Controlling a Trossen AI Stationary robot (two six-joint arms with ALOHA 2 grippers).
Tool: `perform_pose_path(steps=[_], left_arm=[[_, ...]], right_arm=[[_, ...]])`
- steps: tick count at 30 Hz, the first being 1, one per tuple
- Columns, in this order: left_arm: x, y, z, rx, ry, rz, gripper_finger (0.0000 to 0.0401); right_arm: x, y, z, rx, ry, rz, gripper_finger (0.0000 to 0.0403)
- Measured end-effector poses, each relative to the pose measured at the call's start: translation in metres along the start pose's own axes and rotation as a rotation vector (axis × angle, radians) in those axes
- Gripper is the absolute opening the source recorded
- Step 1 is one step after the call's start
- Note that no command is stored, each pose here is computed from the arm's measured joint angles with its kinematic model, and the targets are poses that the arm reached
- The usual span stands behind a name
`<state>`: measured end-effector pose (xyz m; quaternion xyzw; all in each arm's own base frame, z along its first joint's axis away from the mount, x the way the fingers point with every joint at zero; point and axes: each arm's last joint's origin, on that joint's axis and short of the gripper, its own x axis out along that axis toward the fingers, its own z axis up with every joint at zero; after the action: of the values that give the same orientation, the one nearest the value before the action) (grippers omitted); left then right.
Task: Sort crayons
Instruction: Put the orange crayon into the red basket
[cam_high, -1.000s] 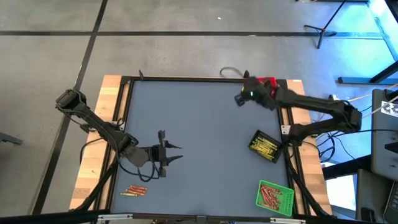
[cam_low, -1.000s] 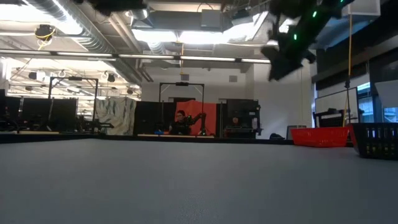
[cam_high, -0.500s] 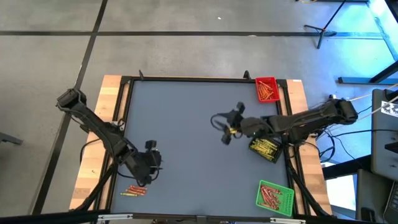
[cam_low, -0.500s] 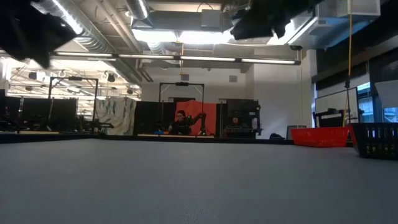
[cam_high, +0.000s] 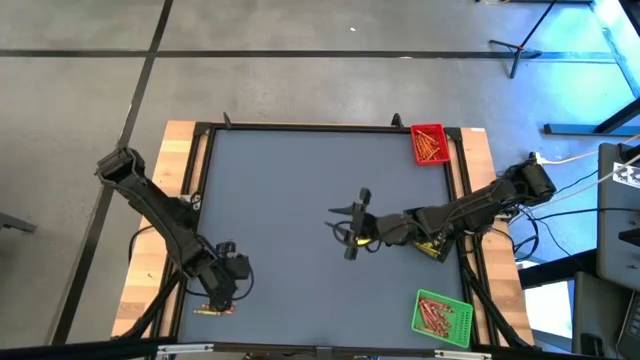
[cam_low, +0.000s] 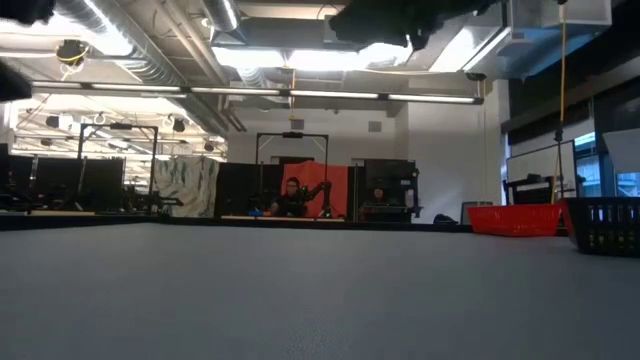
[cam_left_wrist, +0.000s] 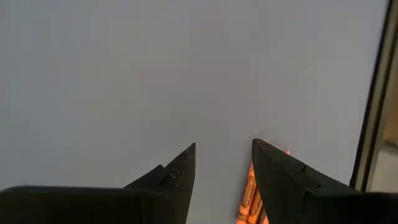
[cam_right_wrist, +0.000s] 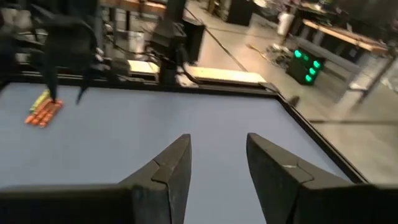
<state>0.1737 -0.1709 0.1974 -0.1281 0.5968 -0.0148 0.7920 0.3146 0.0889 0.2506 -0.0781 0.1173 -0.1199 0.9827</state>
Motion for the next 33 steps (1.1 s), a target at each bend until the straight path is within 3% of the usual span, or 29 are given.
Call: perform_pose_path(steps=[7,14,24,33], left_arm=[[0.025,-0.007,-0.006,-0.021,0.173,-0.01,0.0136],[0.043,-0.022,-0.006,0.036,0.144,-0.085,0.0123],[0.063,-0.021,-0.011,0.086,0.211,-0.033,0.0121],[0.065,-0.02,-0.011,0.102,0.209,-0.015,0.0108]], right_arm=[[0.002,0.003,0.003,-0.018,-0.043,0.083,0.0154],[0.002,0.003,-0.001,-0.015,-0.002,0.092,0.0154],[0.002,0.003,-0.002,-0.013,0.002,0.092,0.0154],[0.002,0.003,-0.002,-0.014,0.002,0.092,0.0154]])
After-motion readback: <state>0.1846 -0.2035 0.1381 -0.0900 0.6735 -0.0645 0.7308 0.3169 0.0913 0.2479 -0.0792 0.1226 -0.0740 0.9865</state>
